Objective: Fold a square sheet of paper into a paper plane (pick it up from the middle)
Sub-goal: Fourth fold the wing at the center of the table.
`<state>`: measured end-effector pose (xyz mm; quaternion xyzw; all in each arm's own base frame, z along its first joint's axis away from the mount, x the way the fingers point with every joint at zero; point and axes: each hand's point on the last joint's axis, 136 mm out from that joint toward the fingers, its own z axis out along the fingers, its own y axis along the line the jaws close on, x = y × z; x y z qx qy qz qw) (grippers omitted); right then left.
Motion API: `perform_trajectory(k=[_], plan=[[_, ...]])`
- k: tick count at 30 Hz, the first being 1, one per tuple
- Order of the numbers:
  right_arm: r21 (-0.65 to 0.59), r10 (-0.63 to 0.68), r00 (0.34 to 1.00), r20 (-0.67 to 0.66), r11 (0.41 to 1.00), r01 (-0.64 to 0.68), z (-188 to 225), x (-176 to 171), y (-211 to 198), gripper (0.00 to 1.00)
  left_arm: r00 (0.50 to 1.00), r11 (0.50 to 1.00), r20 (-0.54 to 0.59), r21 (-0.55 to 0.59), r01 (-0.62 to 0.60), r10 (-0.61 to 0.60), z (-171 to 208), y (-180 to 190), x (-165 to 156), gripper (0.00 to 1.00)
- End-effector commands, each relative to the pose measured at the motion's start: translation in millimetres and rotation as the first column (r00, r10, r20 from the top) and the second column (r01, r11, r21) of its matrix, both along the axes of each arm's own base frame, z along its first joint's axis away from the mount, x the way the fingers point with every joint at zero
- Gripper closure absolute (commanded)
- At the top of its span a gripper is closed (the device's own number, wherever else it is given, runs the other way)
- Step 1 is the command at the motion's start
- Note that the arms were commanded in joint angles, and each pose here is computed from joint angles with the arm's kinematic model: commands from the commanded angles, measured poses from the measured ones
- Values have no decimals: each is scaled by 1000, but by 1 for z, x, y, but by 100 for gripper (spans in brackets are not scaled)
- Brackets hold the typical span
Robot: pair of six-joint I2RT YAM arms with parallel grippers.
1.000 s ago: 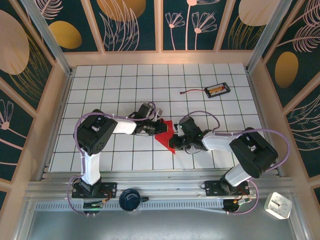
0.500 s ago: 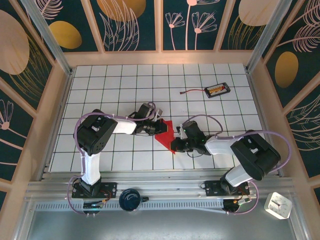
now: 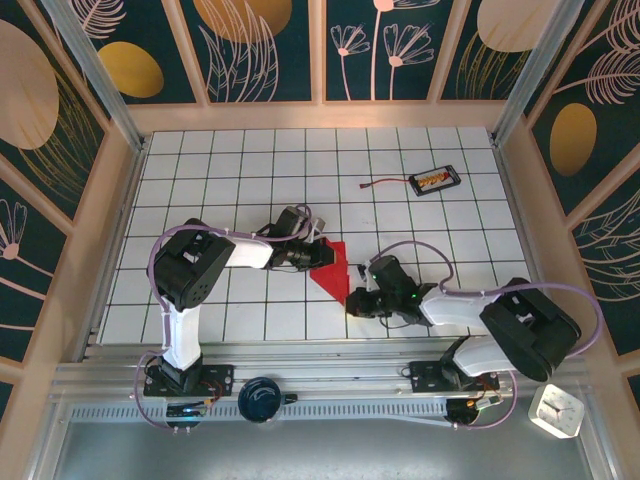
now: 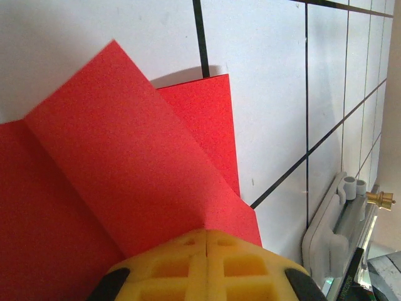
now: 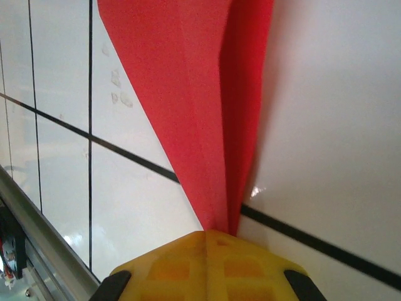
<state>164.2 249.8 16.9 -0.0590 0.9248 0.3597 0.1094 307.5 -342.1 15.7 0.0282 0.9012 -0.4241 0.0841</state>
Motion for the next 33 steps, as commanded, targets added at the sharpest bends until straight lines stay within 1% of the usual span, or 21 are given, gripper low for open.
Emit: perform_trajectory(k=[1,5,8,11,16,21,25,33], plan=[[-74,-11,996,-84,997,5,-11,-17,-17,100,999,993,-40,111,-31,35,-35,19,-2,97],[33,-7,1000,-4,999,7,26,8,3,100,999,994,-39,109,-29,34,-35,19,-1,97],[89,-11,999,30,996,8,42,24,12,100,999,994,-39,108,-29,33,-35,18,-1,97],[92,-8,999,42,996,4,44,38,17,100,999,994,-39,105,-30,34,-34,18,-1,97],[72,6,1000,19,997,-8,28,51,24,100,999,994,-40,107,-31,36,-34,18,-1,97],[45,-4,1000,-22,999,5,5,48,15,100,999,994,-41,108,-30,35,-35,18,-1,97],[27,-11,998,-60,1000,12,-10,36,6,100,999,993,-41,110,-30,35,-35,18,-1,97],[-2,-46,993,-106,999,46,-24,16,-12,100,999,993,-42,112,-30,35,-35,19,-1,97]])
